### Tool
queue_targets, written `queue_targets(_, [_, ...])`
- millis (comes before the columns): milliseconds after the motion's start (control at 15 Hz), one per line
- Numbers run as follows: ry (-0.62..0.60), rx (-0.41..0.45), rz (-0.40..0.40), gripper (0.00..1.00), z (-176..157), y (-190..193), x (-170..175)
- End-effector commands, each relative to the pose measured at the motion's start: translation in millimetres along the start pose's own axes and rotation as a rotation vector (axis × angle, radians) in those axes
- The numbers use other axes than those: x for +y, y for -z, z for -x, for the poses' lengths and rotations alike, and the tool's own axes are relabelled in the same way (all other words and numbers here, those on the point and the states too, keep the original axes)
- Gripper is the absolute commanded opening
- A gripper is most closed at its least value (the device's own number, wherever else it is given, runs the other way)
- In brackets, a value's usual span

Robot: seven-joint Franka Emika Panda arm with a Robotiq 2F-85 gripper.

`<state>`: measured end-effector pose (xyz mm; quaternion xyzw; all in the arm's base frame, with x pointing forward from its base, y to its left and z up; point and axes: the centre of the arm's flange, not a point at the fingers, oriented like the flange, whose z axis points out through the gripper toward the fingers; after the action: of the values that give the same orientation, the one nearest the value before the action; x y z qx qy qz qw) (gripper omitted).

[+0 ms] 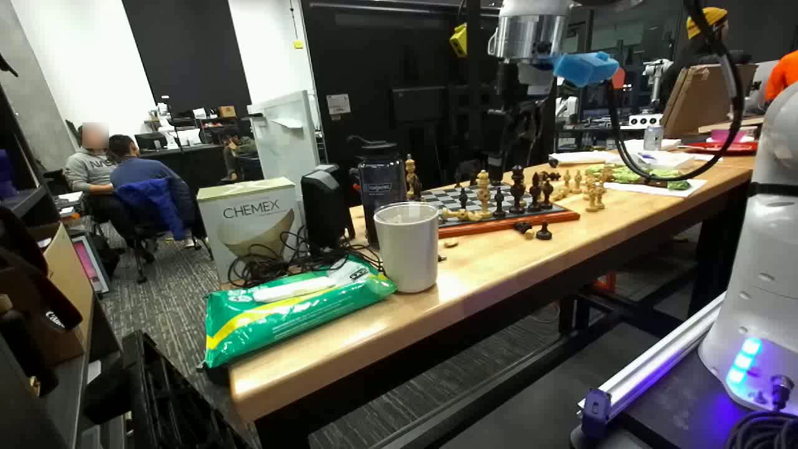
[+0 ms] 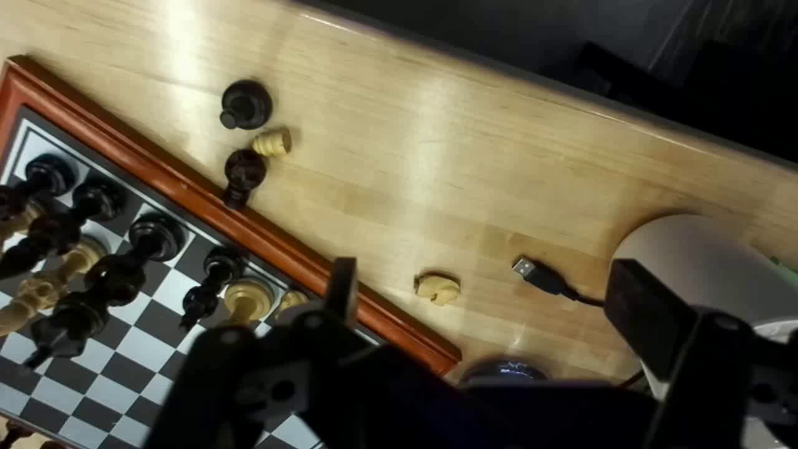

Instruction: Move a piece on the chess board

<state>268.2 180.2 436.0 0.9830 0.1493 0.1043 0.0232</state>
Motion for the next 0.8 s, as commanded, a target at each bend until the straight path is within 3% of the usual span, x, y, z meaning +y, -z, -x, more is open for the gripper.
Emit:
queue_targets(0, [0.000,0.000,0.000,1.00,0.0,0.0,0.0])
queue_targets(333, [0.002,-0.002,-0.001,1.00,-5.4,0.5,2.6])
queue_targets(733, [0.029,-0.013,-0.032,1.00,-52.1,3.2,12.8])
